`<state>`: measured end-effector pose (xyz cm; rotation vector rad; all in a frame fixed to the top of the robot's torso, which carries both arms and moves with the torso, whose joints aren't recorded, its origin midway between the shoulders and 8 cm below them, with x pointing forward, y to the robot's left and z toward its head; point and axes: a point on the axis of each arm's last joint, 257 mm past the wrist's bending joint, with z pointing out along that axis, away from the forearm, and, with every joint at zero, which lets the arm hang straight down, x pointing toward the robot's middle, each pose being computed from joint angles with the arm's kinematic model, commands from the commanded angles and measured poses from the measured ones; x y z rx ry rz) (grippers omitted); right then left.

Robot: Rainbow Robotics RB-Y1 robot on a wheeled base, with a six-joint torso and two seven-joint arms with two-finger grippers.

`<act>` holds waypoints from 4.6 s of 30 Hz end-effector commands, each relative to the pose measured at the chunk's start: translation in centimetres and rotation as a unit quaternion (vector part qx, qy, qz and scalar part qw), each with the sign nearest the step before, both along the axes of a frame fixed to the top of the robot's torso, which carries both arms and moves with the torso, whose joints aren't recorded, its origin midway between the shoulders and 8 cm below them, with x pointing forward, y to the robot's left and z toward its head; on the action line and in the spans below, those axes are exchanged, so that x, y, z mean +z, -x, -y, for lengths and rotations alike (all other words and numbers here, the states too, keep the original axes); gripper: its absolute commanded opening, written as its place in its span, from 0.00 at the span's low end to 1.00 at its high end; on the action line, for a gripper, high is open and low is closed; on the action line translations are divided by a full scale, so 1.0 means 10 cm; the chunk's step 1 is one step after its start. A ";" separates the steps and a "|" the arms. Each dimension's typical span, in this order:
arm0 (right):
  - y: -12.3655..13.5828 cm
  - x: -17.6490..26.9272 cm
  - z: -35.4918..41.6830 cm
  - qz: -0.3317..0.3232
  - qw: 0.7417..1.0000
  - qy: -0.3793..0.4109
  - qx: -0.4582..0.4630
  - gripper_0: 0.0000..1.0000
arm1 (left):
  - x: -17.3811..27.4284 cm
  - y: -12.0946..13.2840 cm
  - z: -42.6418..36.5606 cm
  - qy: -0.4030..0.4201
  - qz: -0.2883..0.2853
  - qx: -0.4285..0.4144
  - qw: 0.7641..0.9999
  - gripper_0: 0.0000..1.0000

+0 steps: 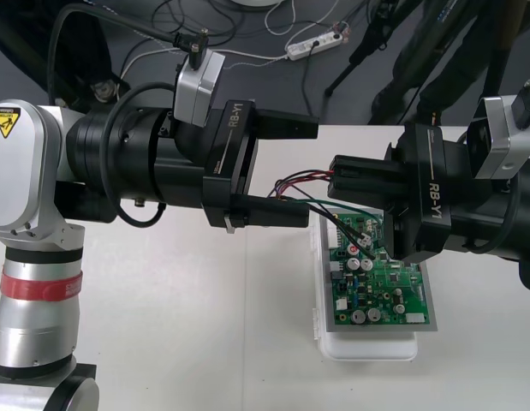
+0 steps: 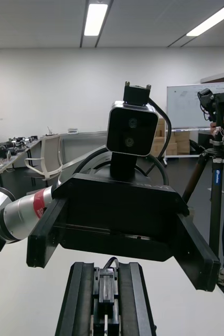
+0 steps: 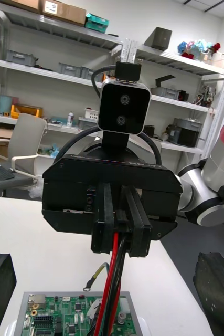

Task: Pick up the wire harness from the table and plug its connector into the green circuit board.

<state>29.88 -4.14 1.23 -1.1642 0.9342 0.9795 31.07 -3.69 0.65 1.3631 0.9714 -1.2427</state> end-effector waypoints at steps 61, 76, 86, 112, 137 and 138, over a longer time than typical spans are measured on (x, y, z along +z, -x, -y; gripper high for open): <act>0.17 0.13 -0.08 0.036 0.999 -0.018 0.017 0.00 | 0.03 0.25 0.03 -0.045 0.063 -0.056 0.995 1.00; 0.18 0.13 -0.09 0.036 0.999 -0.019 0.017 0.00 | 0.02 0.28 0.07 -0.049 0.064 -0.063 0.995 1.00; 0.18 0.13 -0.08 0.036 0.999 -0.020 0.017 0.00 | 0.02 0.28 0.07 -0.049 0.065 -0.063 0.995 0.96; 0.18 0.13 -0.08 0.038 0.999 -0.020 0.017 0.00 | 0.02 0.31 0.09 -0.049 0.072 -0.069 0.994 0.00; 0.12 -0.07 0.01 0.005 1.000 -0.006 0.027 1.00 | 0.04 0.31 0.07 -0.045 0.075 -0.069 0.994 0.00; 0.12 -0.08 0.01 0.005 1.000 -0.004 0.027 1.00 | 0.05 0.30 0.06 -0.044 0.076 -0.068 0.994 0.00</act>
